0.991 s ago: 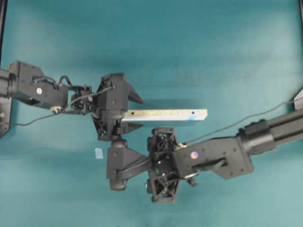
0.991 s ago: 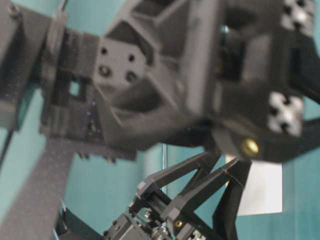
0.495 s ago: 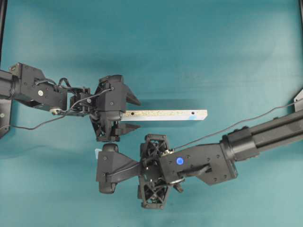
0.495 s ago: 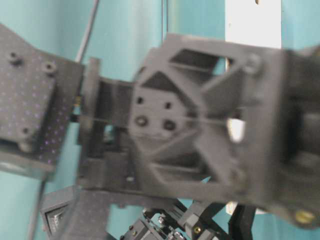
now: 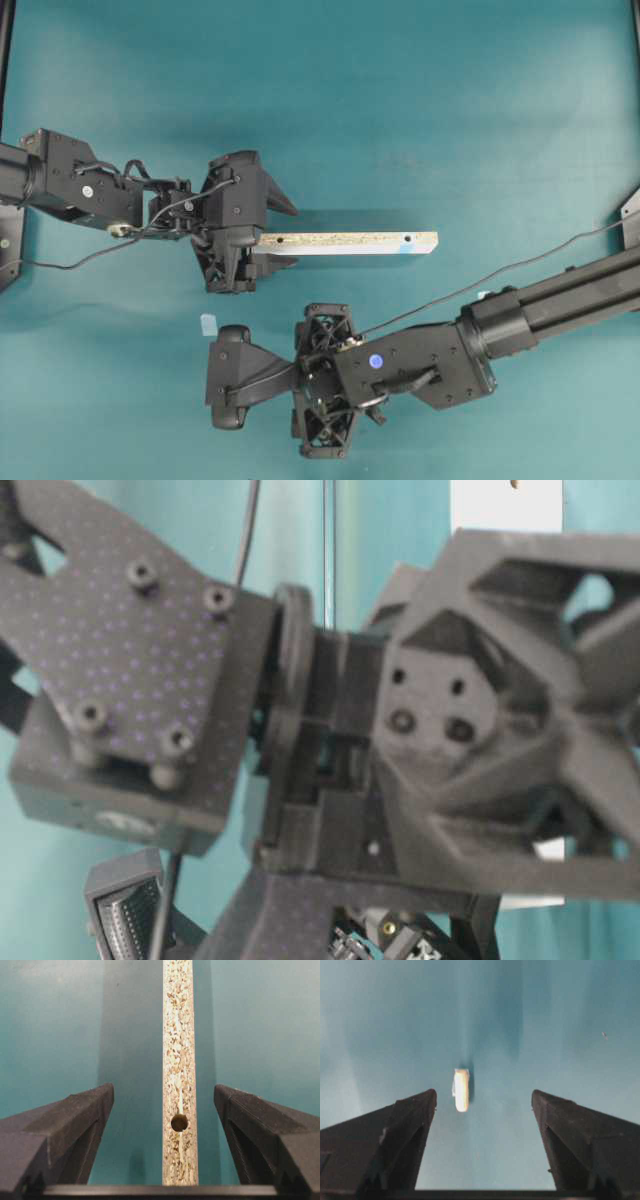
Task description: Insert the rod into the hole on the wooden board.
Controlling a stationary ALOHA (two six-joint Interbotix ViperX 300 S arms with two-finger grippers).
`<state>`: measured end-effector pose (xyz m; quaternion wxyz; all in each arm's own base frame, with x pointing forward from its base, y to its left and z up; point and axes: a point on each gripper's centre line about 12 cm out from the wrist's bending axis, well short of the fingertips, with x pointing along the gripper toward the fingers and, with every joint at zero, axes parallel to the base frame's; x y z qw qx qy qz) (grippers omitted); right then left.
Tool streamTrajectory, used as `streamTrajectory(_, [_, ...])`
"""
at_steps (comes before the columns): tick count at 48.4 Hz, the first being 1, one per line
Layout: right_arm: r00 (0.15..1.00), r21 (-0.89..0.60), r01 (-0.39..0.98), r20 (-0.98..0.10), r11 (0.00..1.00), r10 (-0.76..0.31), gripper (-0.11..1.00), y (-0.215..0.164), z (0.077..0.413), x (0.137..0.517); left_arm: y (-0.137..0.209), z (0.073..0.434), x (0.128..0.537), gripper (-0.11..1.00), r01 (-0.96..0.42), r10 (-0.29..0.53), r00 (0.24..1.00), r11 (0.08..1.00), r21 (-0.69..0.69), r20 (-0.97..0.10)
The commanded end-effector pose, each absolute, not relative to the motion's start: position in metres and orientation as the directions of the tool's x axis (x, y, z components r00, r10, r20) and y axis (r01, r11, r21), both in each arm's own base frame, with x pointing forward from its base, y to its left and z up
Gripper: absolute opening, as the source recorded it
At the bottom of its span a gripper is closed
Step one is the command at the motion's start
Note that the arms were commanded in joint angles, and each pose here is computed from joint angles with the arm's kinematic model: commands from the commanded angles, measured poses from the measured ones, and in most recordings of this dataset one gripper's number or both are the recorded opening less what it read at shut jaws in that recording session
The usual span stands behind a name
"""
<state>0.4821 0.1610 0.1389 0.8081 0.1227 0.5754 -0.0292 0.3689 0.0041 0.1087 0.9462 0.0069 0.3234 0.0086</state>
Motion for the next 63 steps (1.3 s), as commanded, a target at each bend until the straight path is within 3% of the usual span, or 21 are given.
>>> streamTrajectory(1, [0.396,0.196,0.164,-0.911,0.967,0.117,0.84,0.168,0.159,0.489,0.006,0.117,0.373,0.94,-0.023,0.025,0.809,1.000,0.012,-0.587])
streamTrajectory(27, [0.420,0.197,0.152,-0.900,0.969,0.117,0.84,0.168,0.153,0.492,0.005,0.116,0.372,0.94,-0.021,0.024,0.807,1.000,0.012,-0.590])
streamTrajectory(44, [0.419,0.205,0.148,-0.899,0.967,0.126,0.70,0.173,0.142,0.491,0.005,0.117,0.372,0.94,-0.021,0.024,0.808,1.000,0.012,-0.589])
streamTrajectory(63, [0.400,0.198,0.147,-0.908,0.969,0.125,0.70,0.179,0.132,0.488,0.006,0.117,0.373,0.94,-0.023,0.025,0.810,1.000,0.012,-0.586])
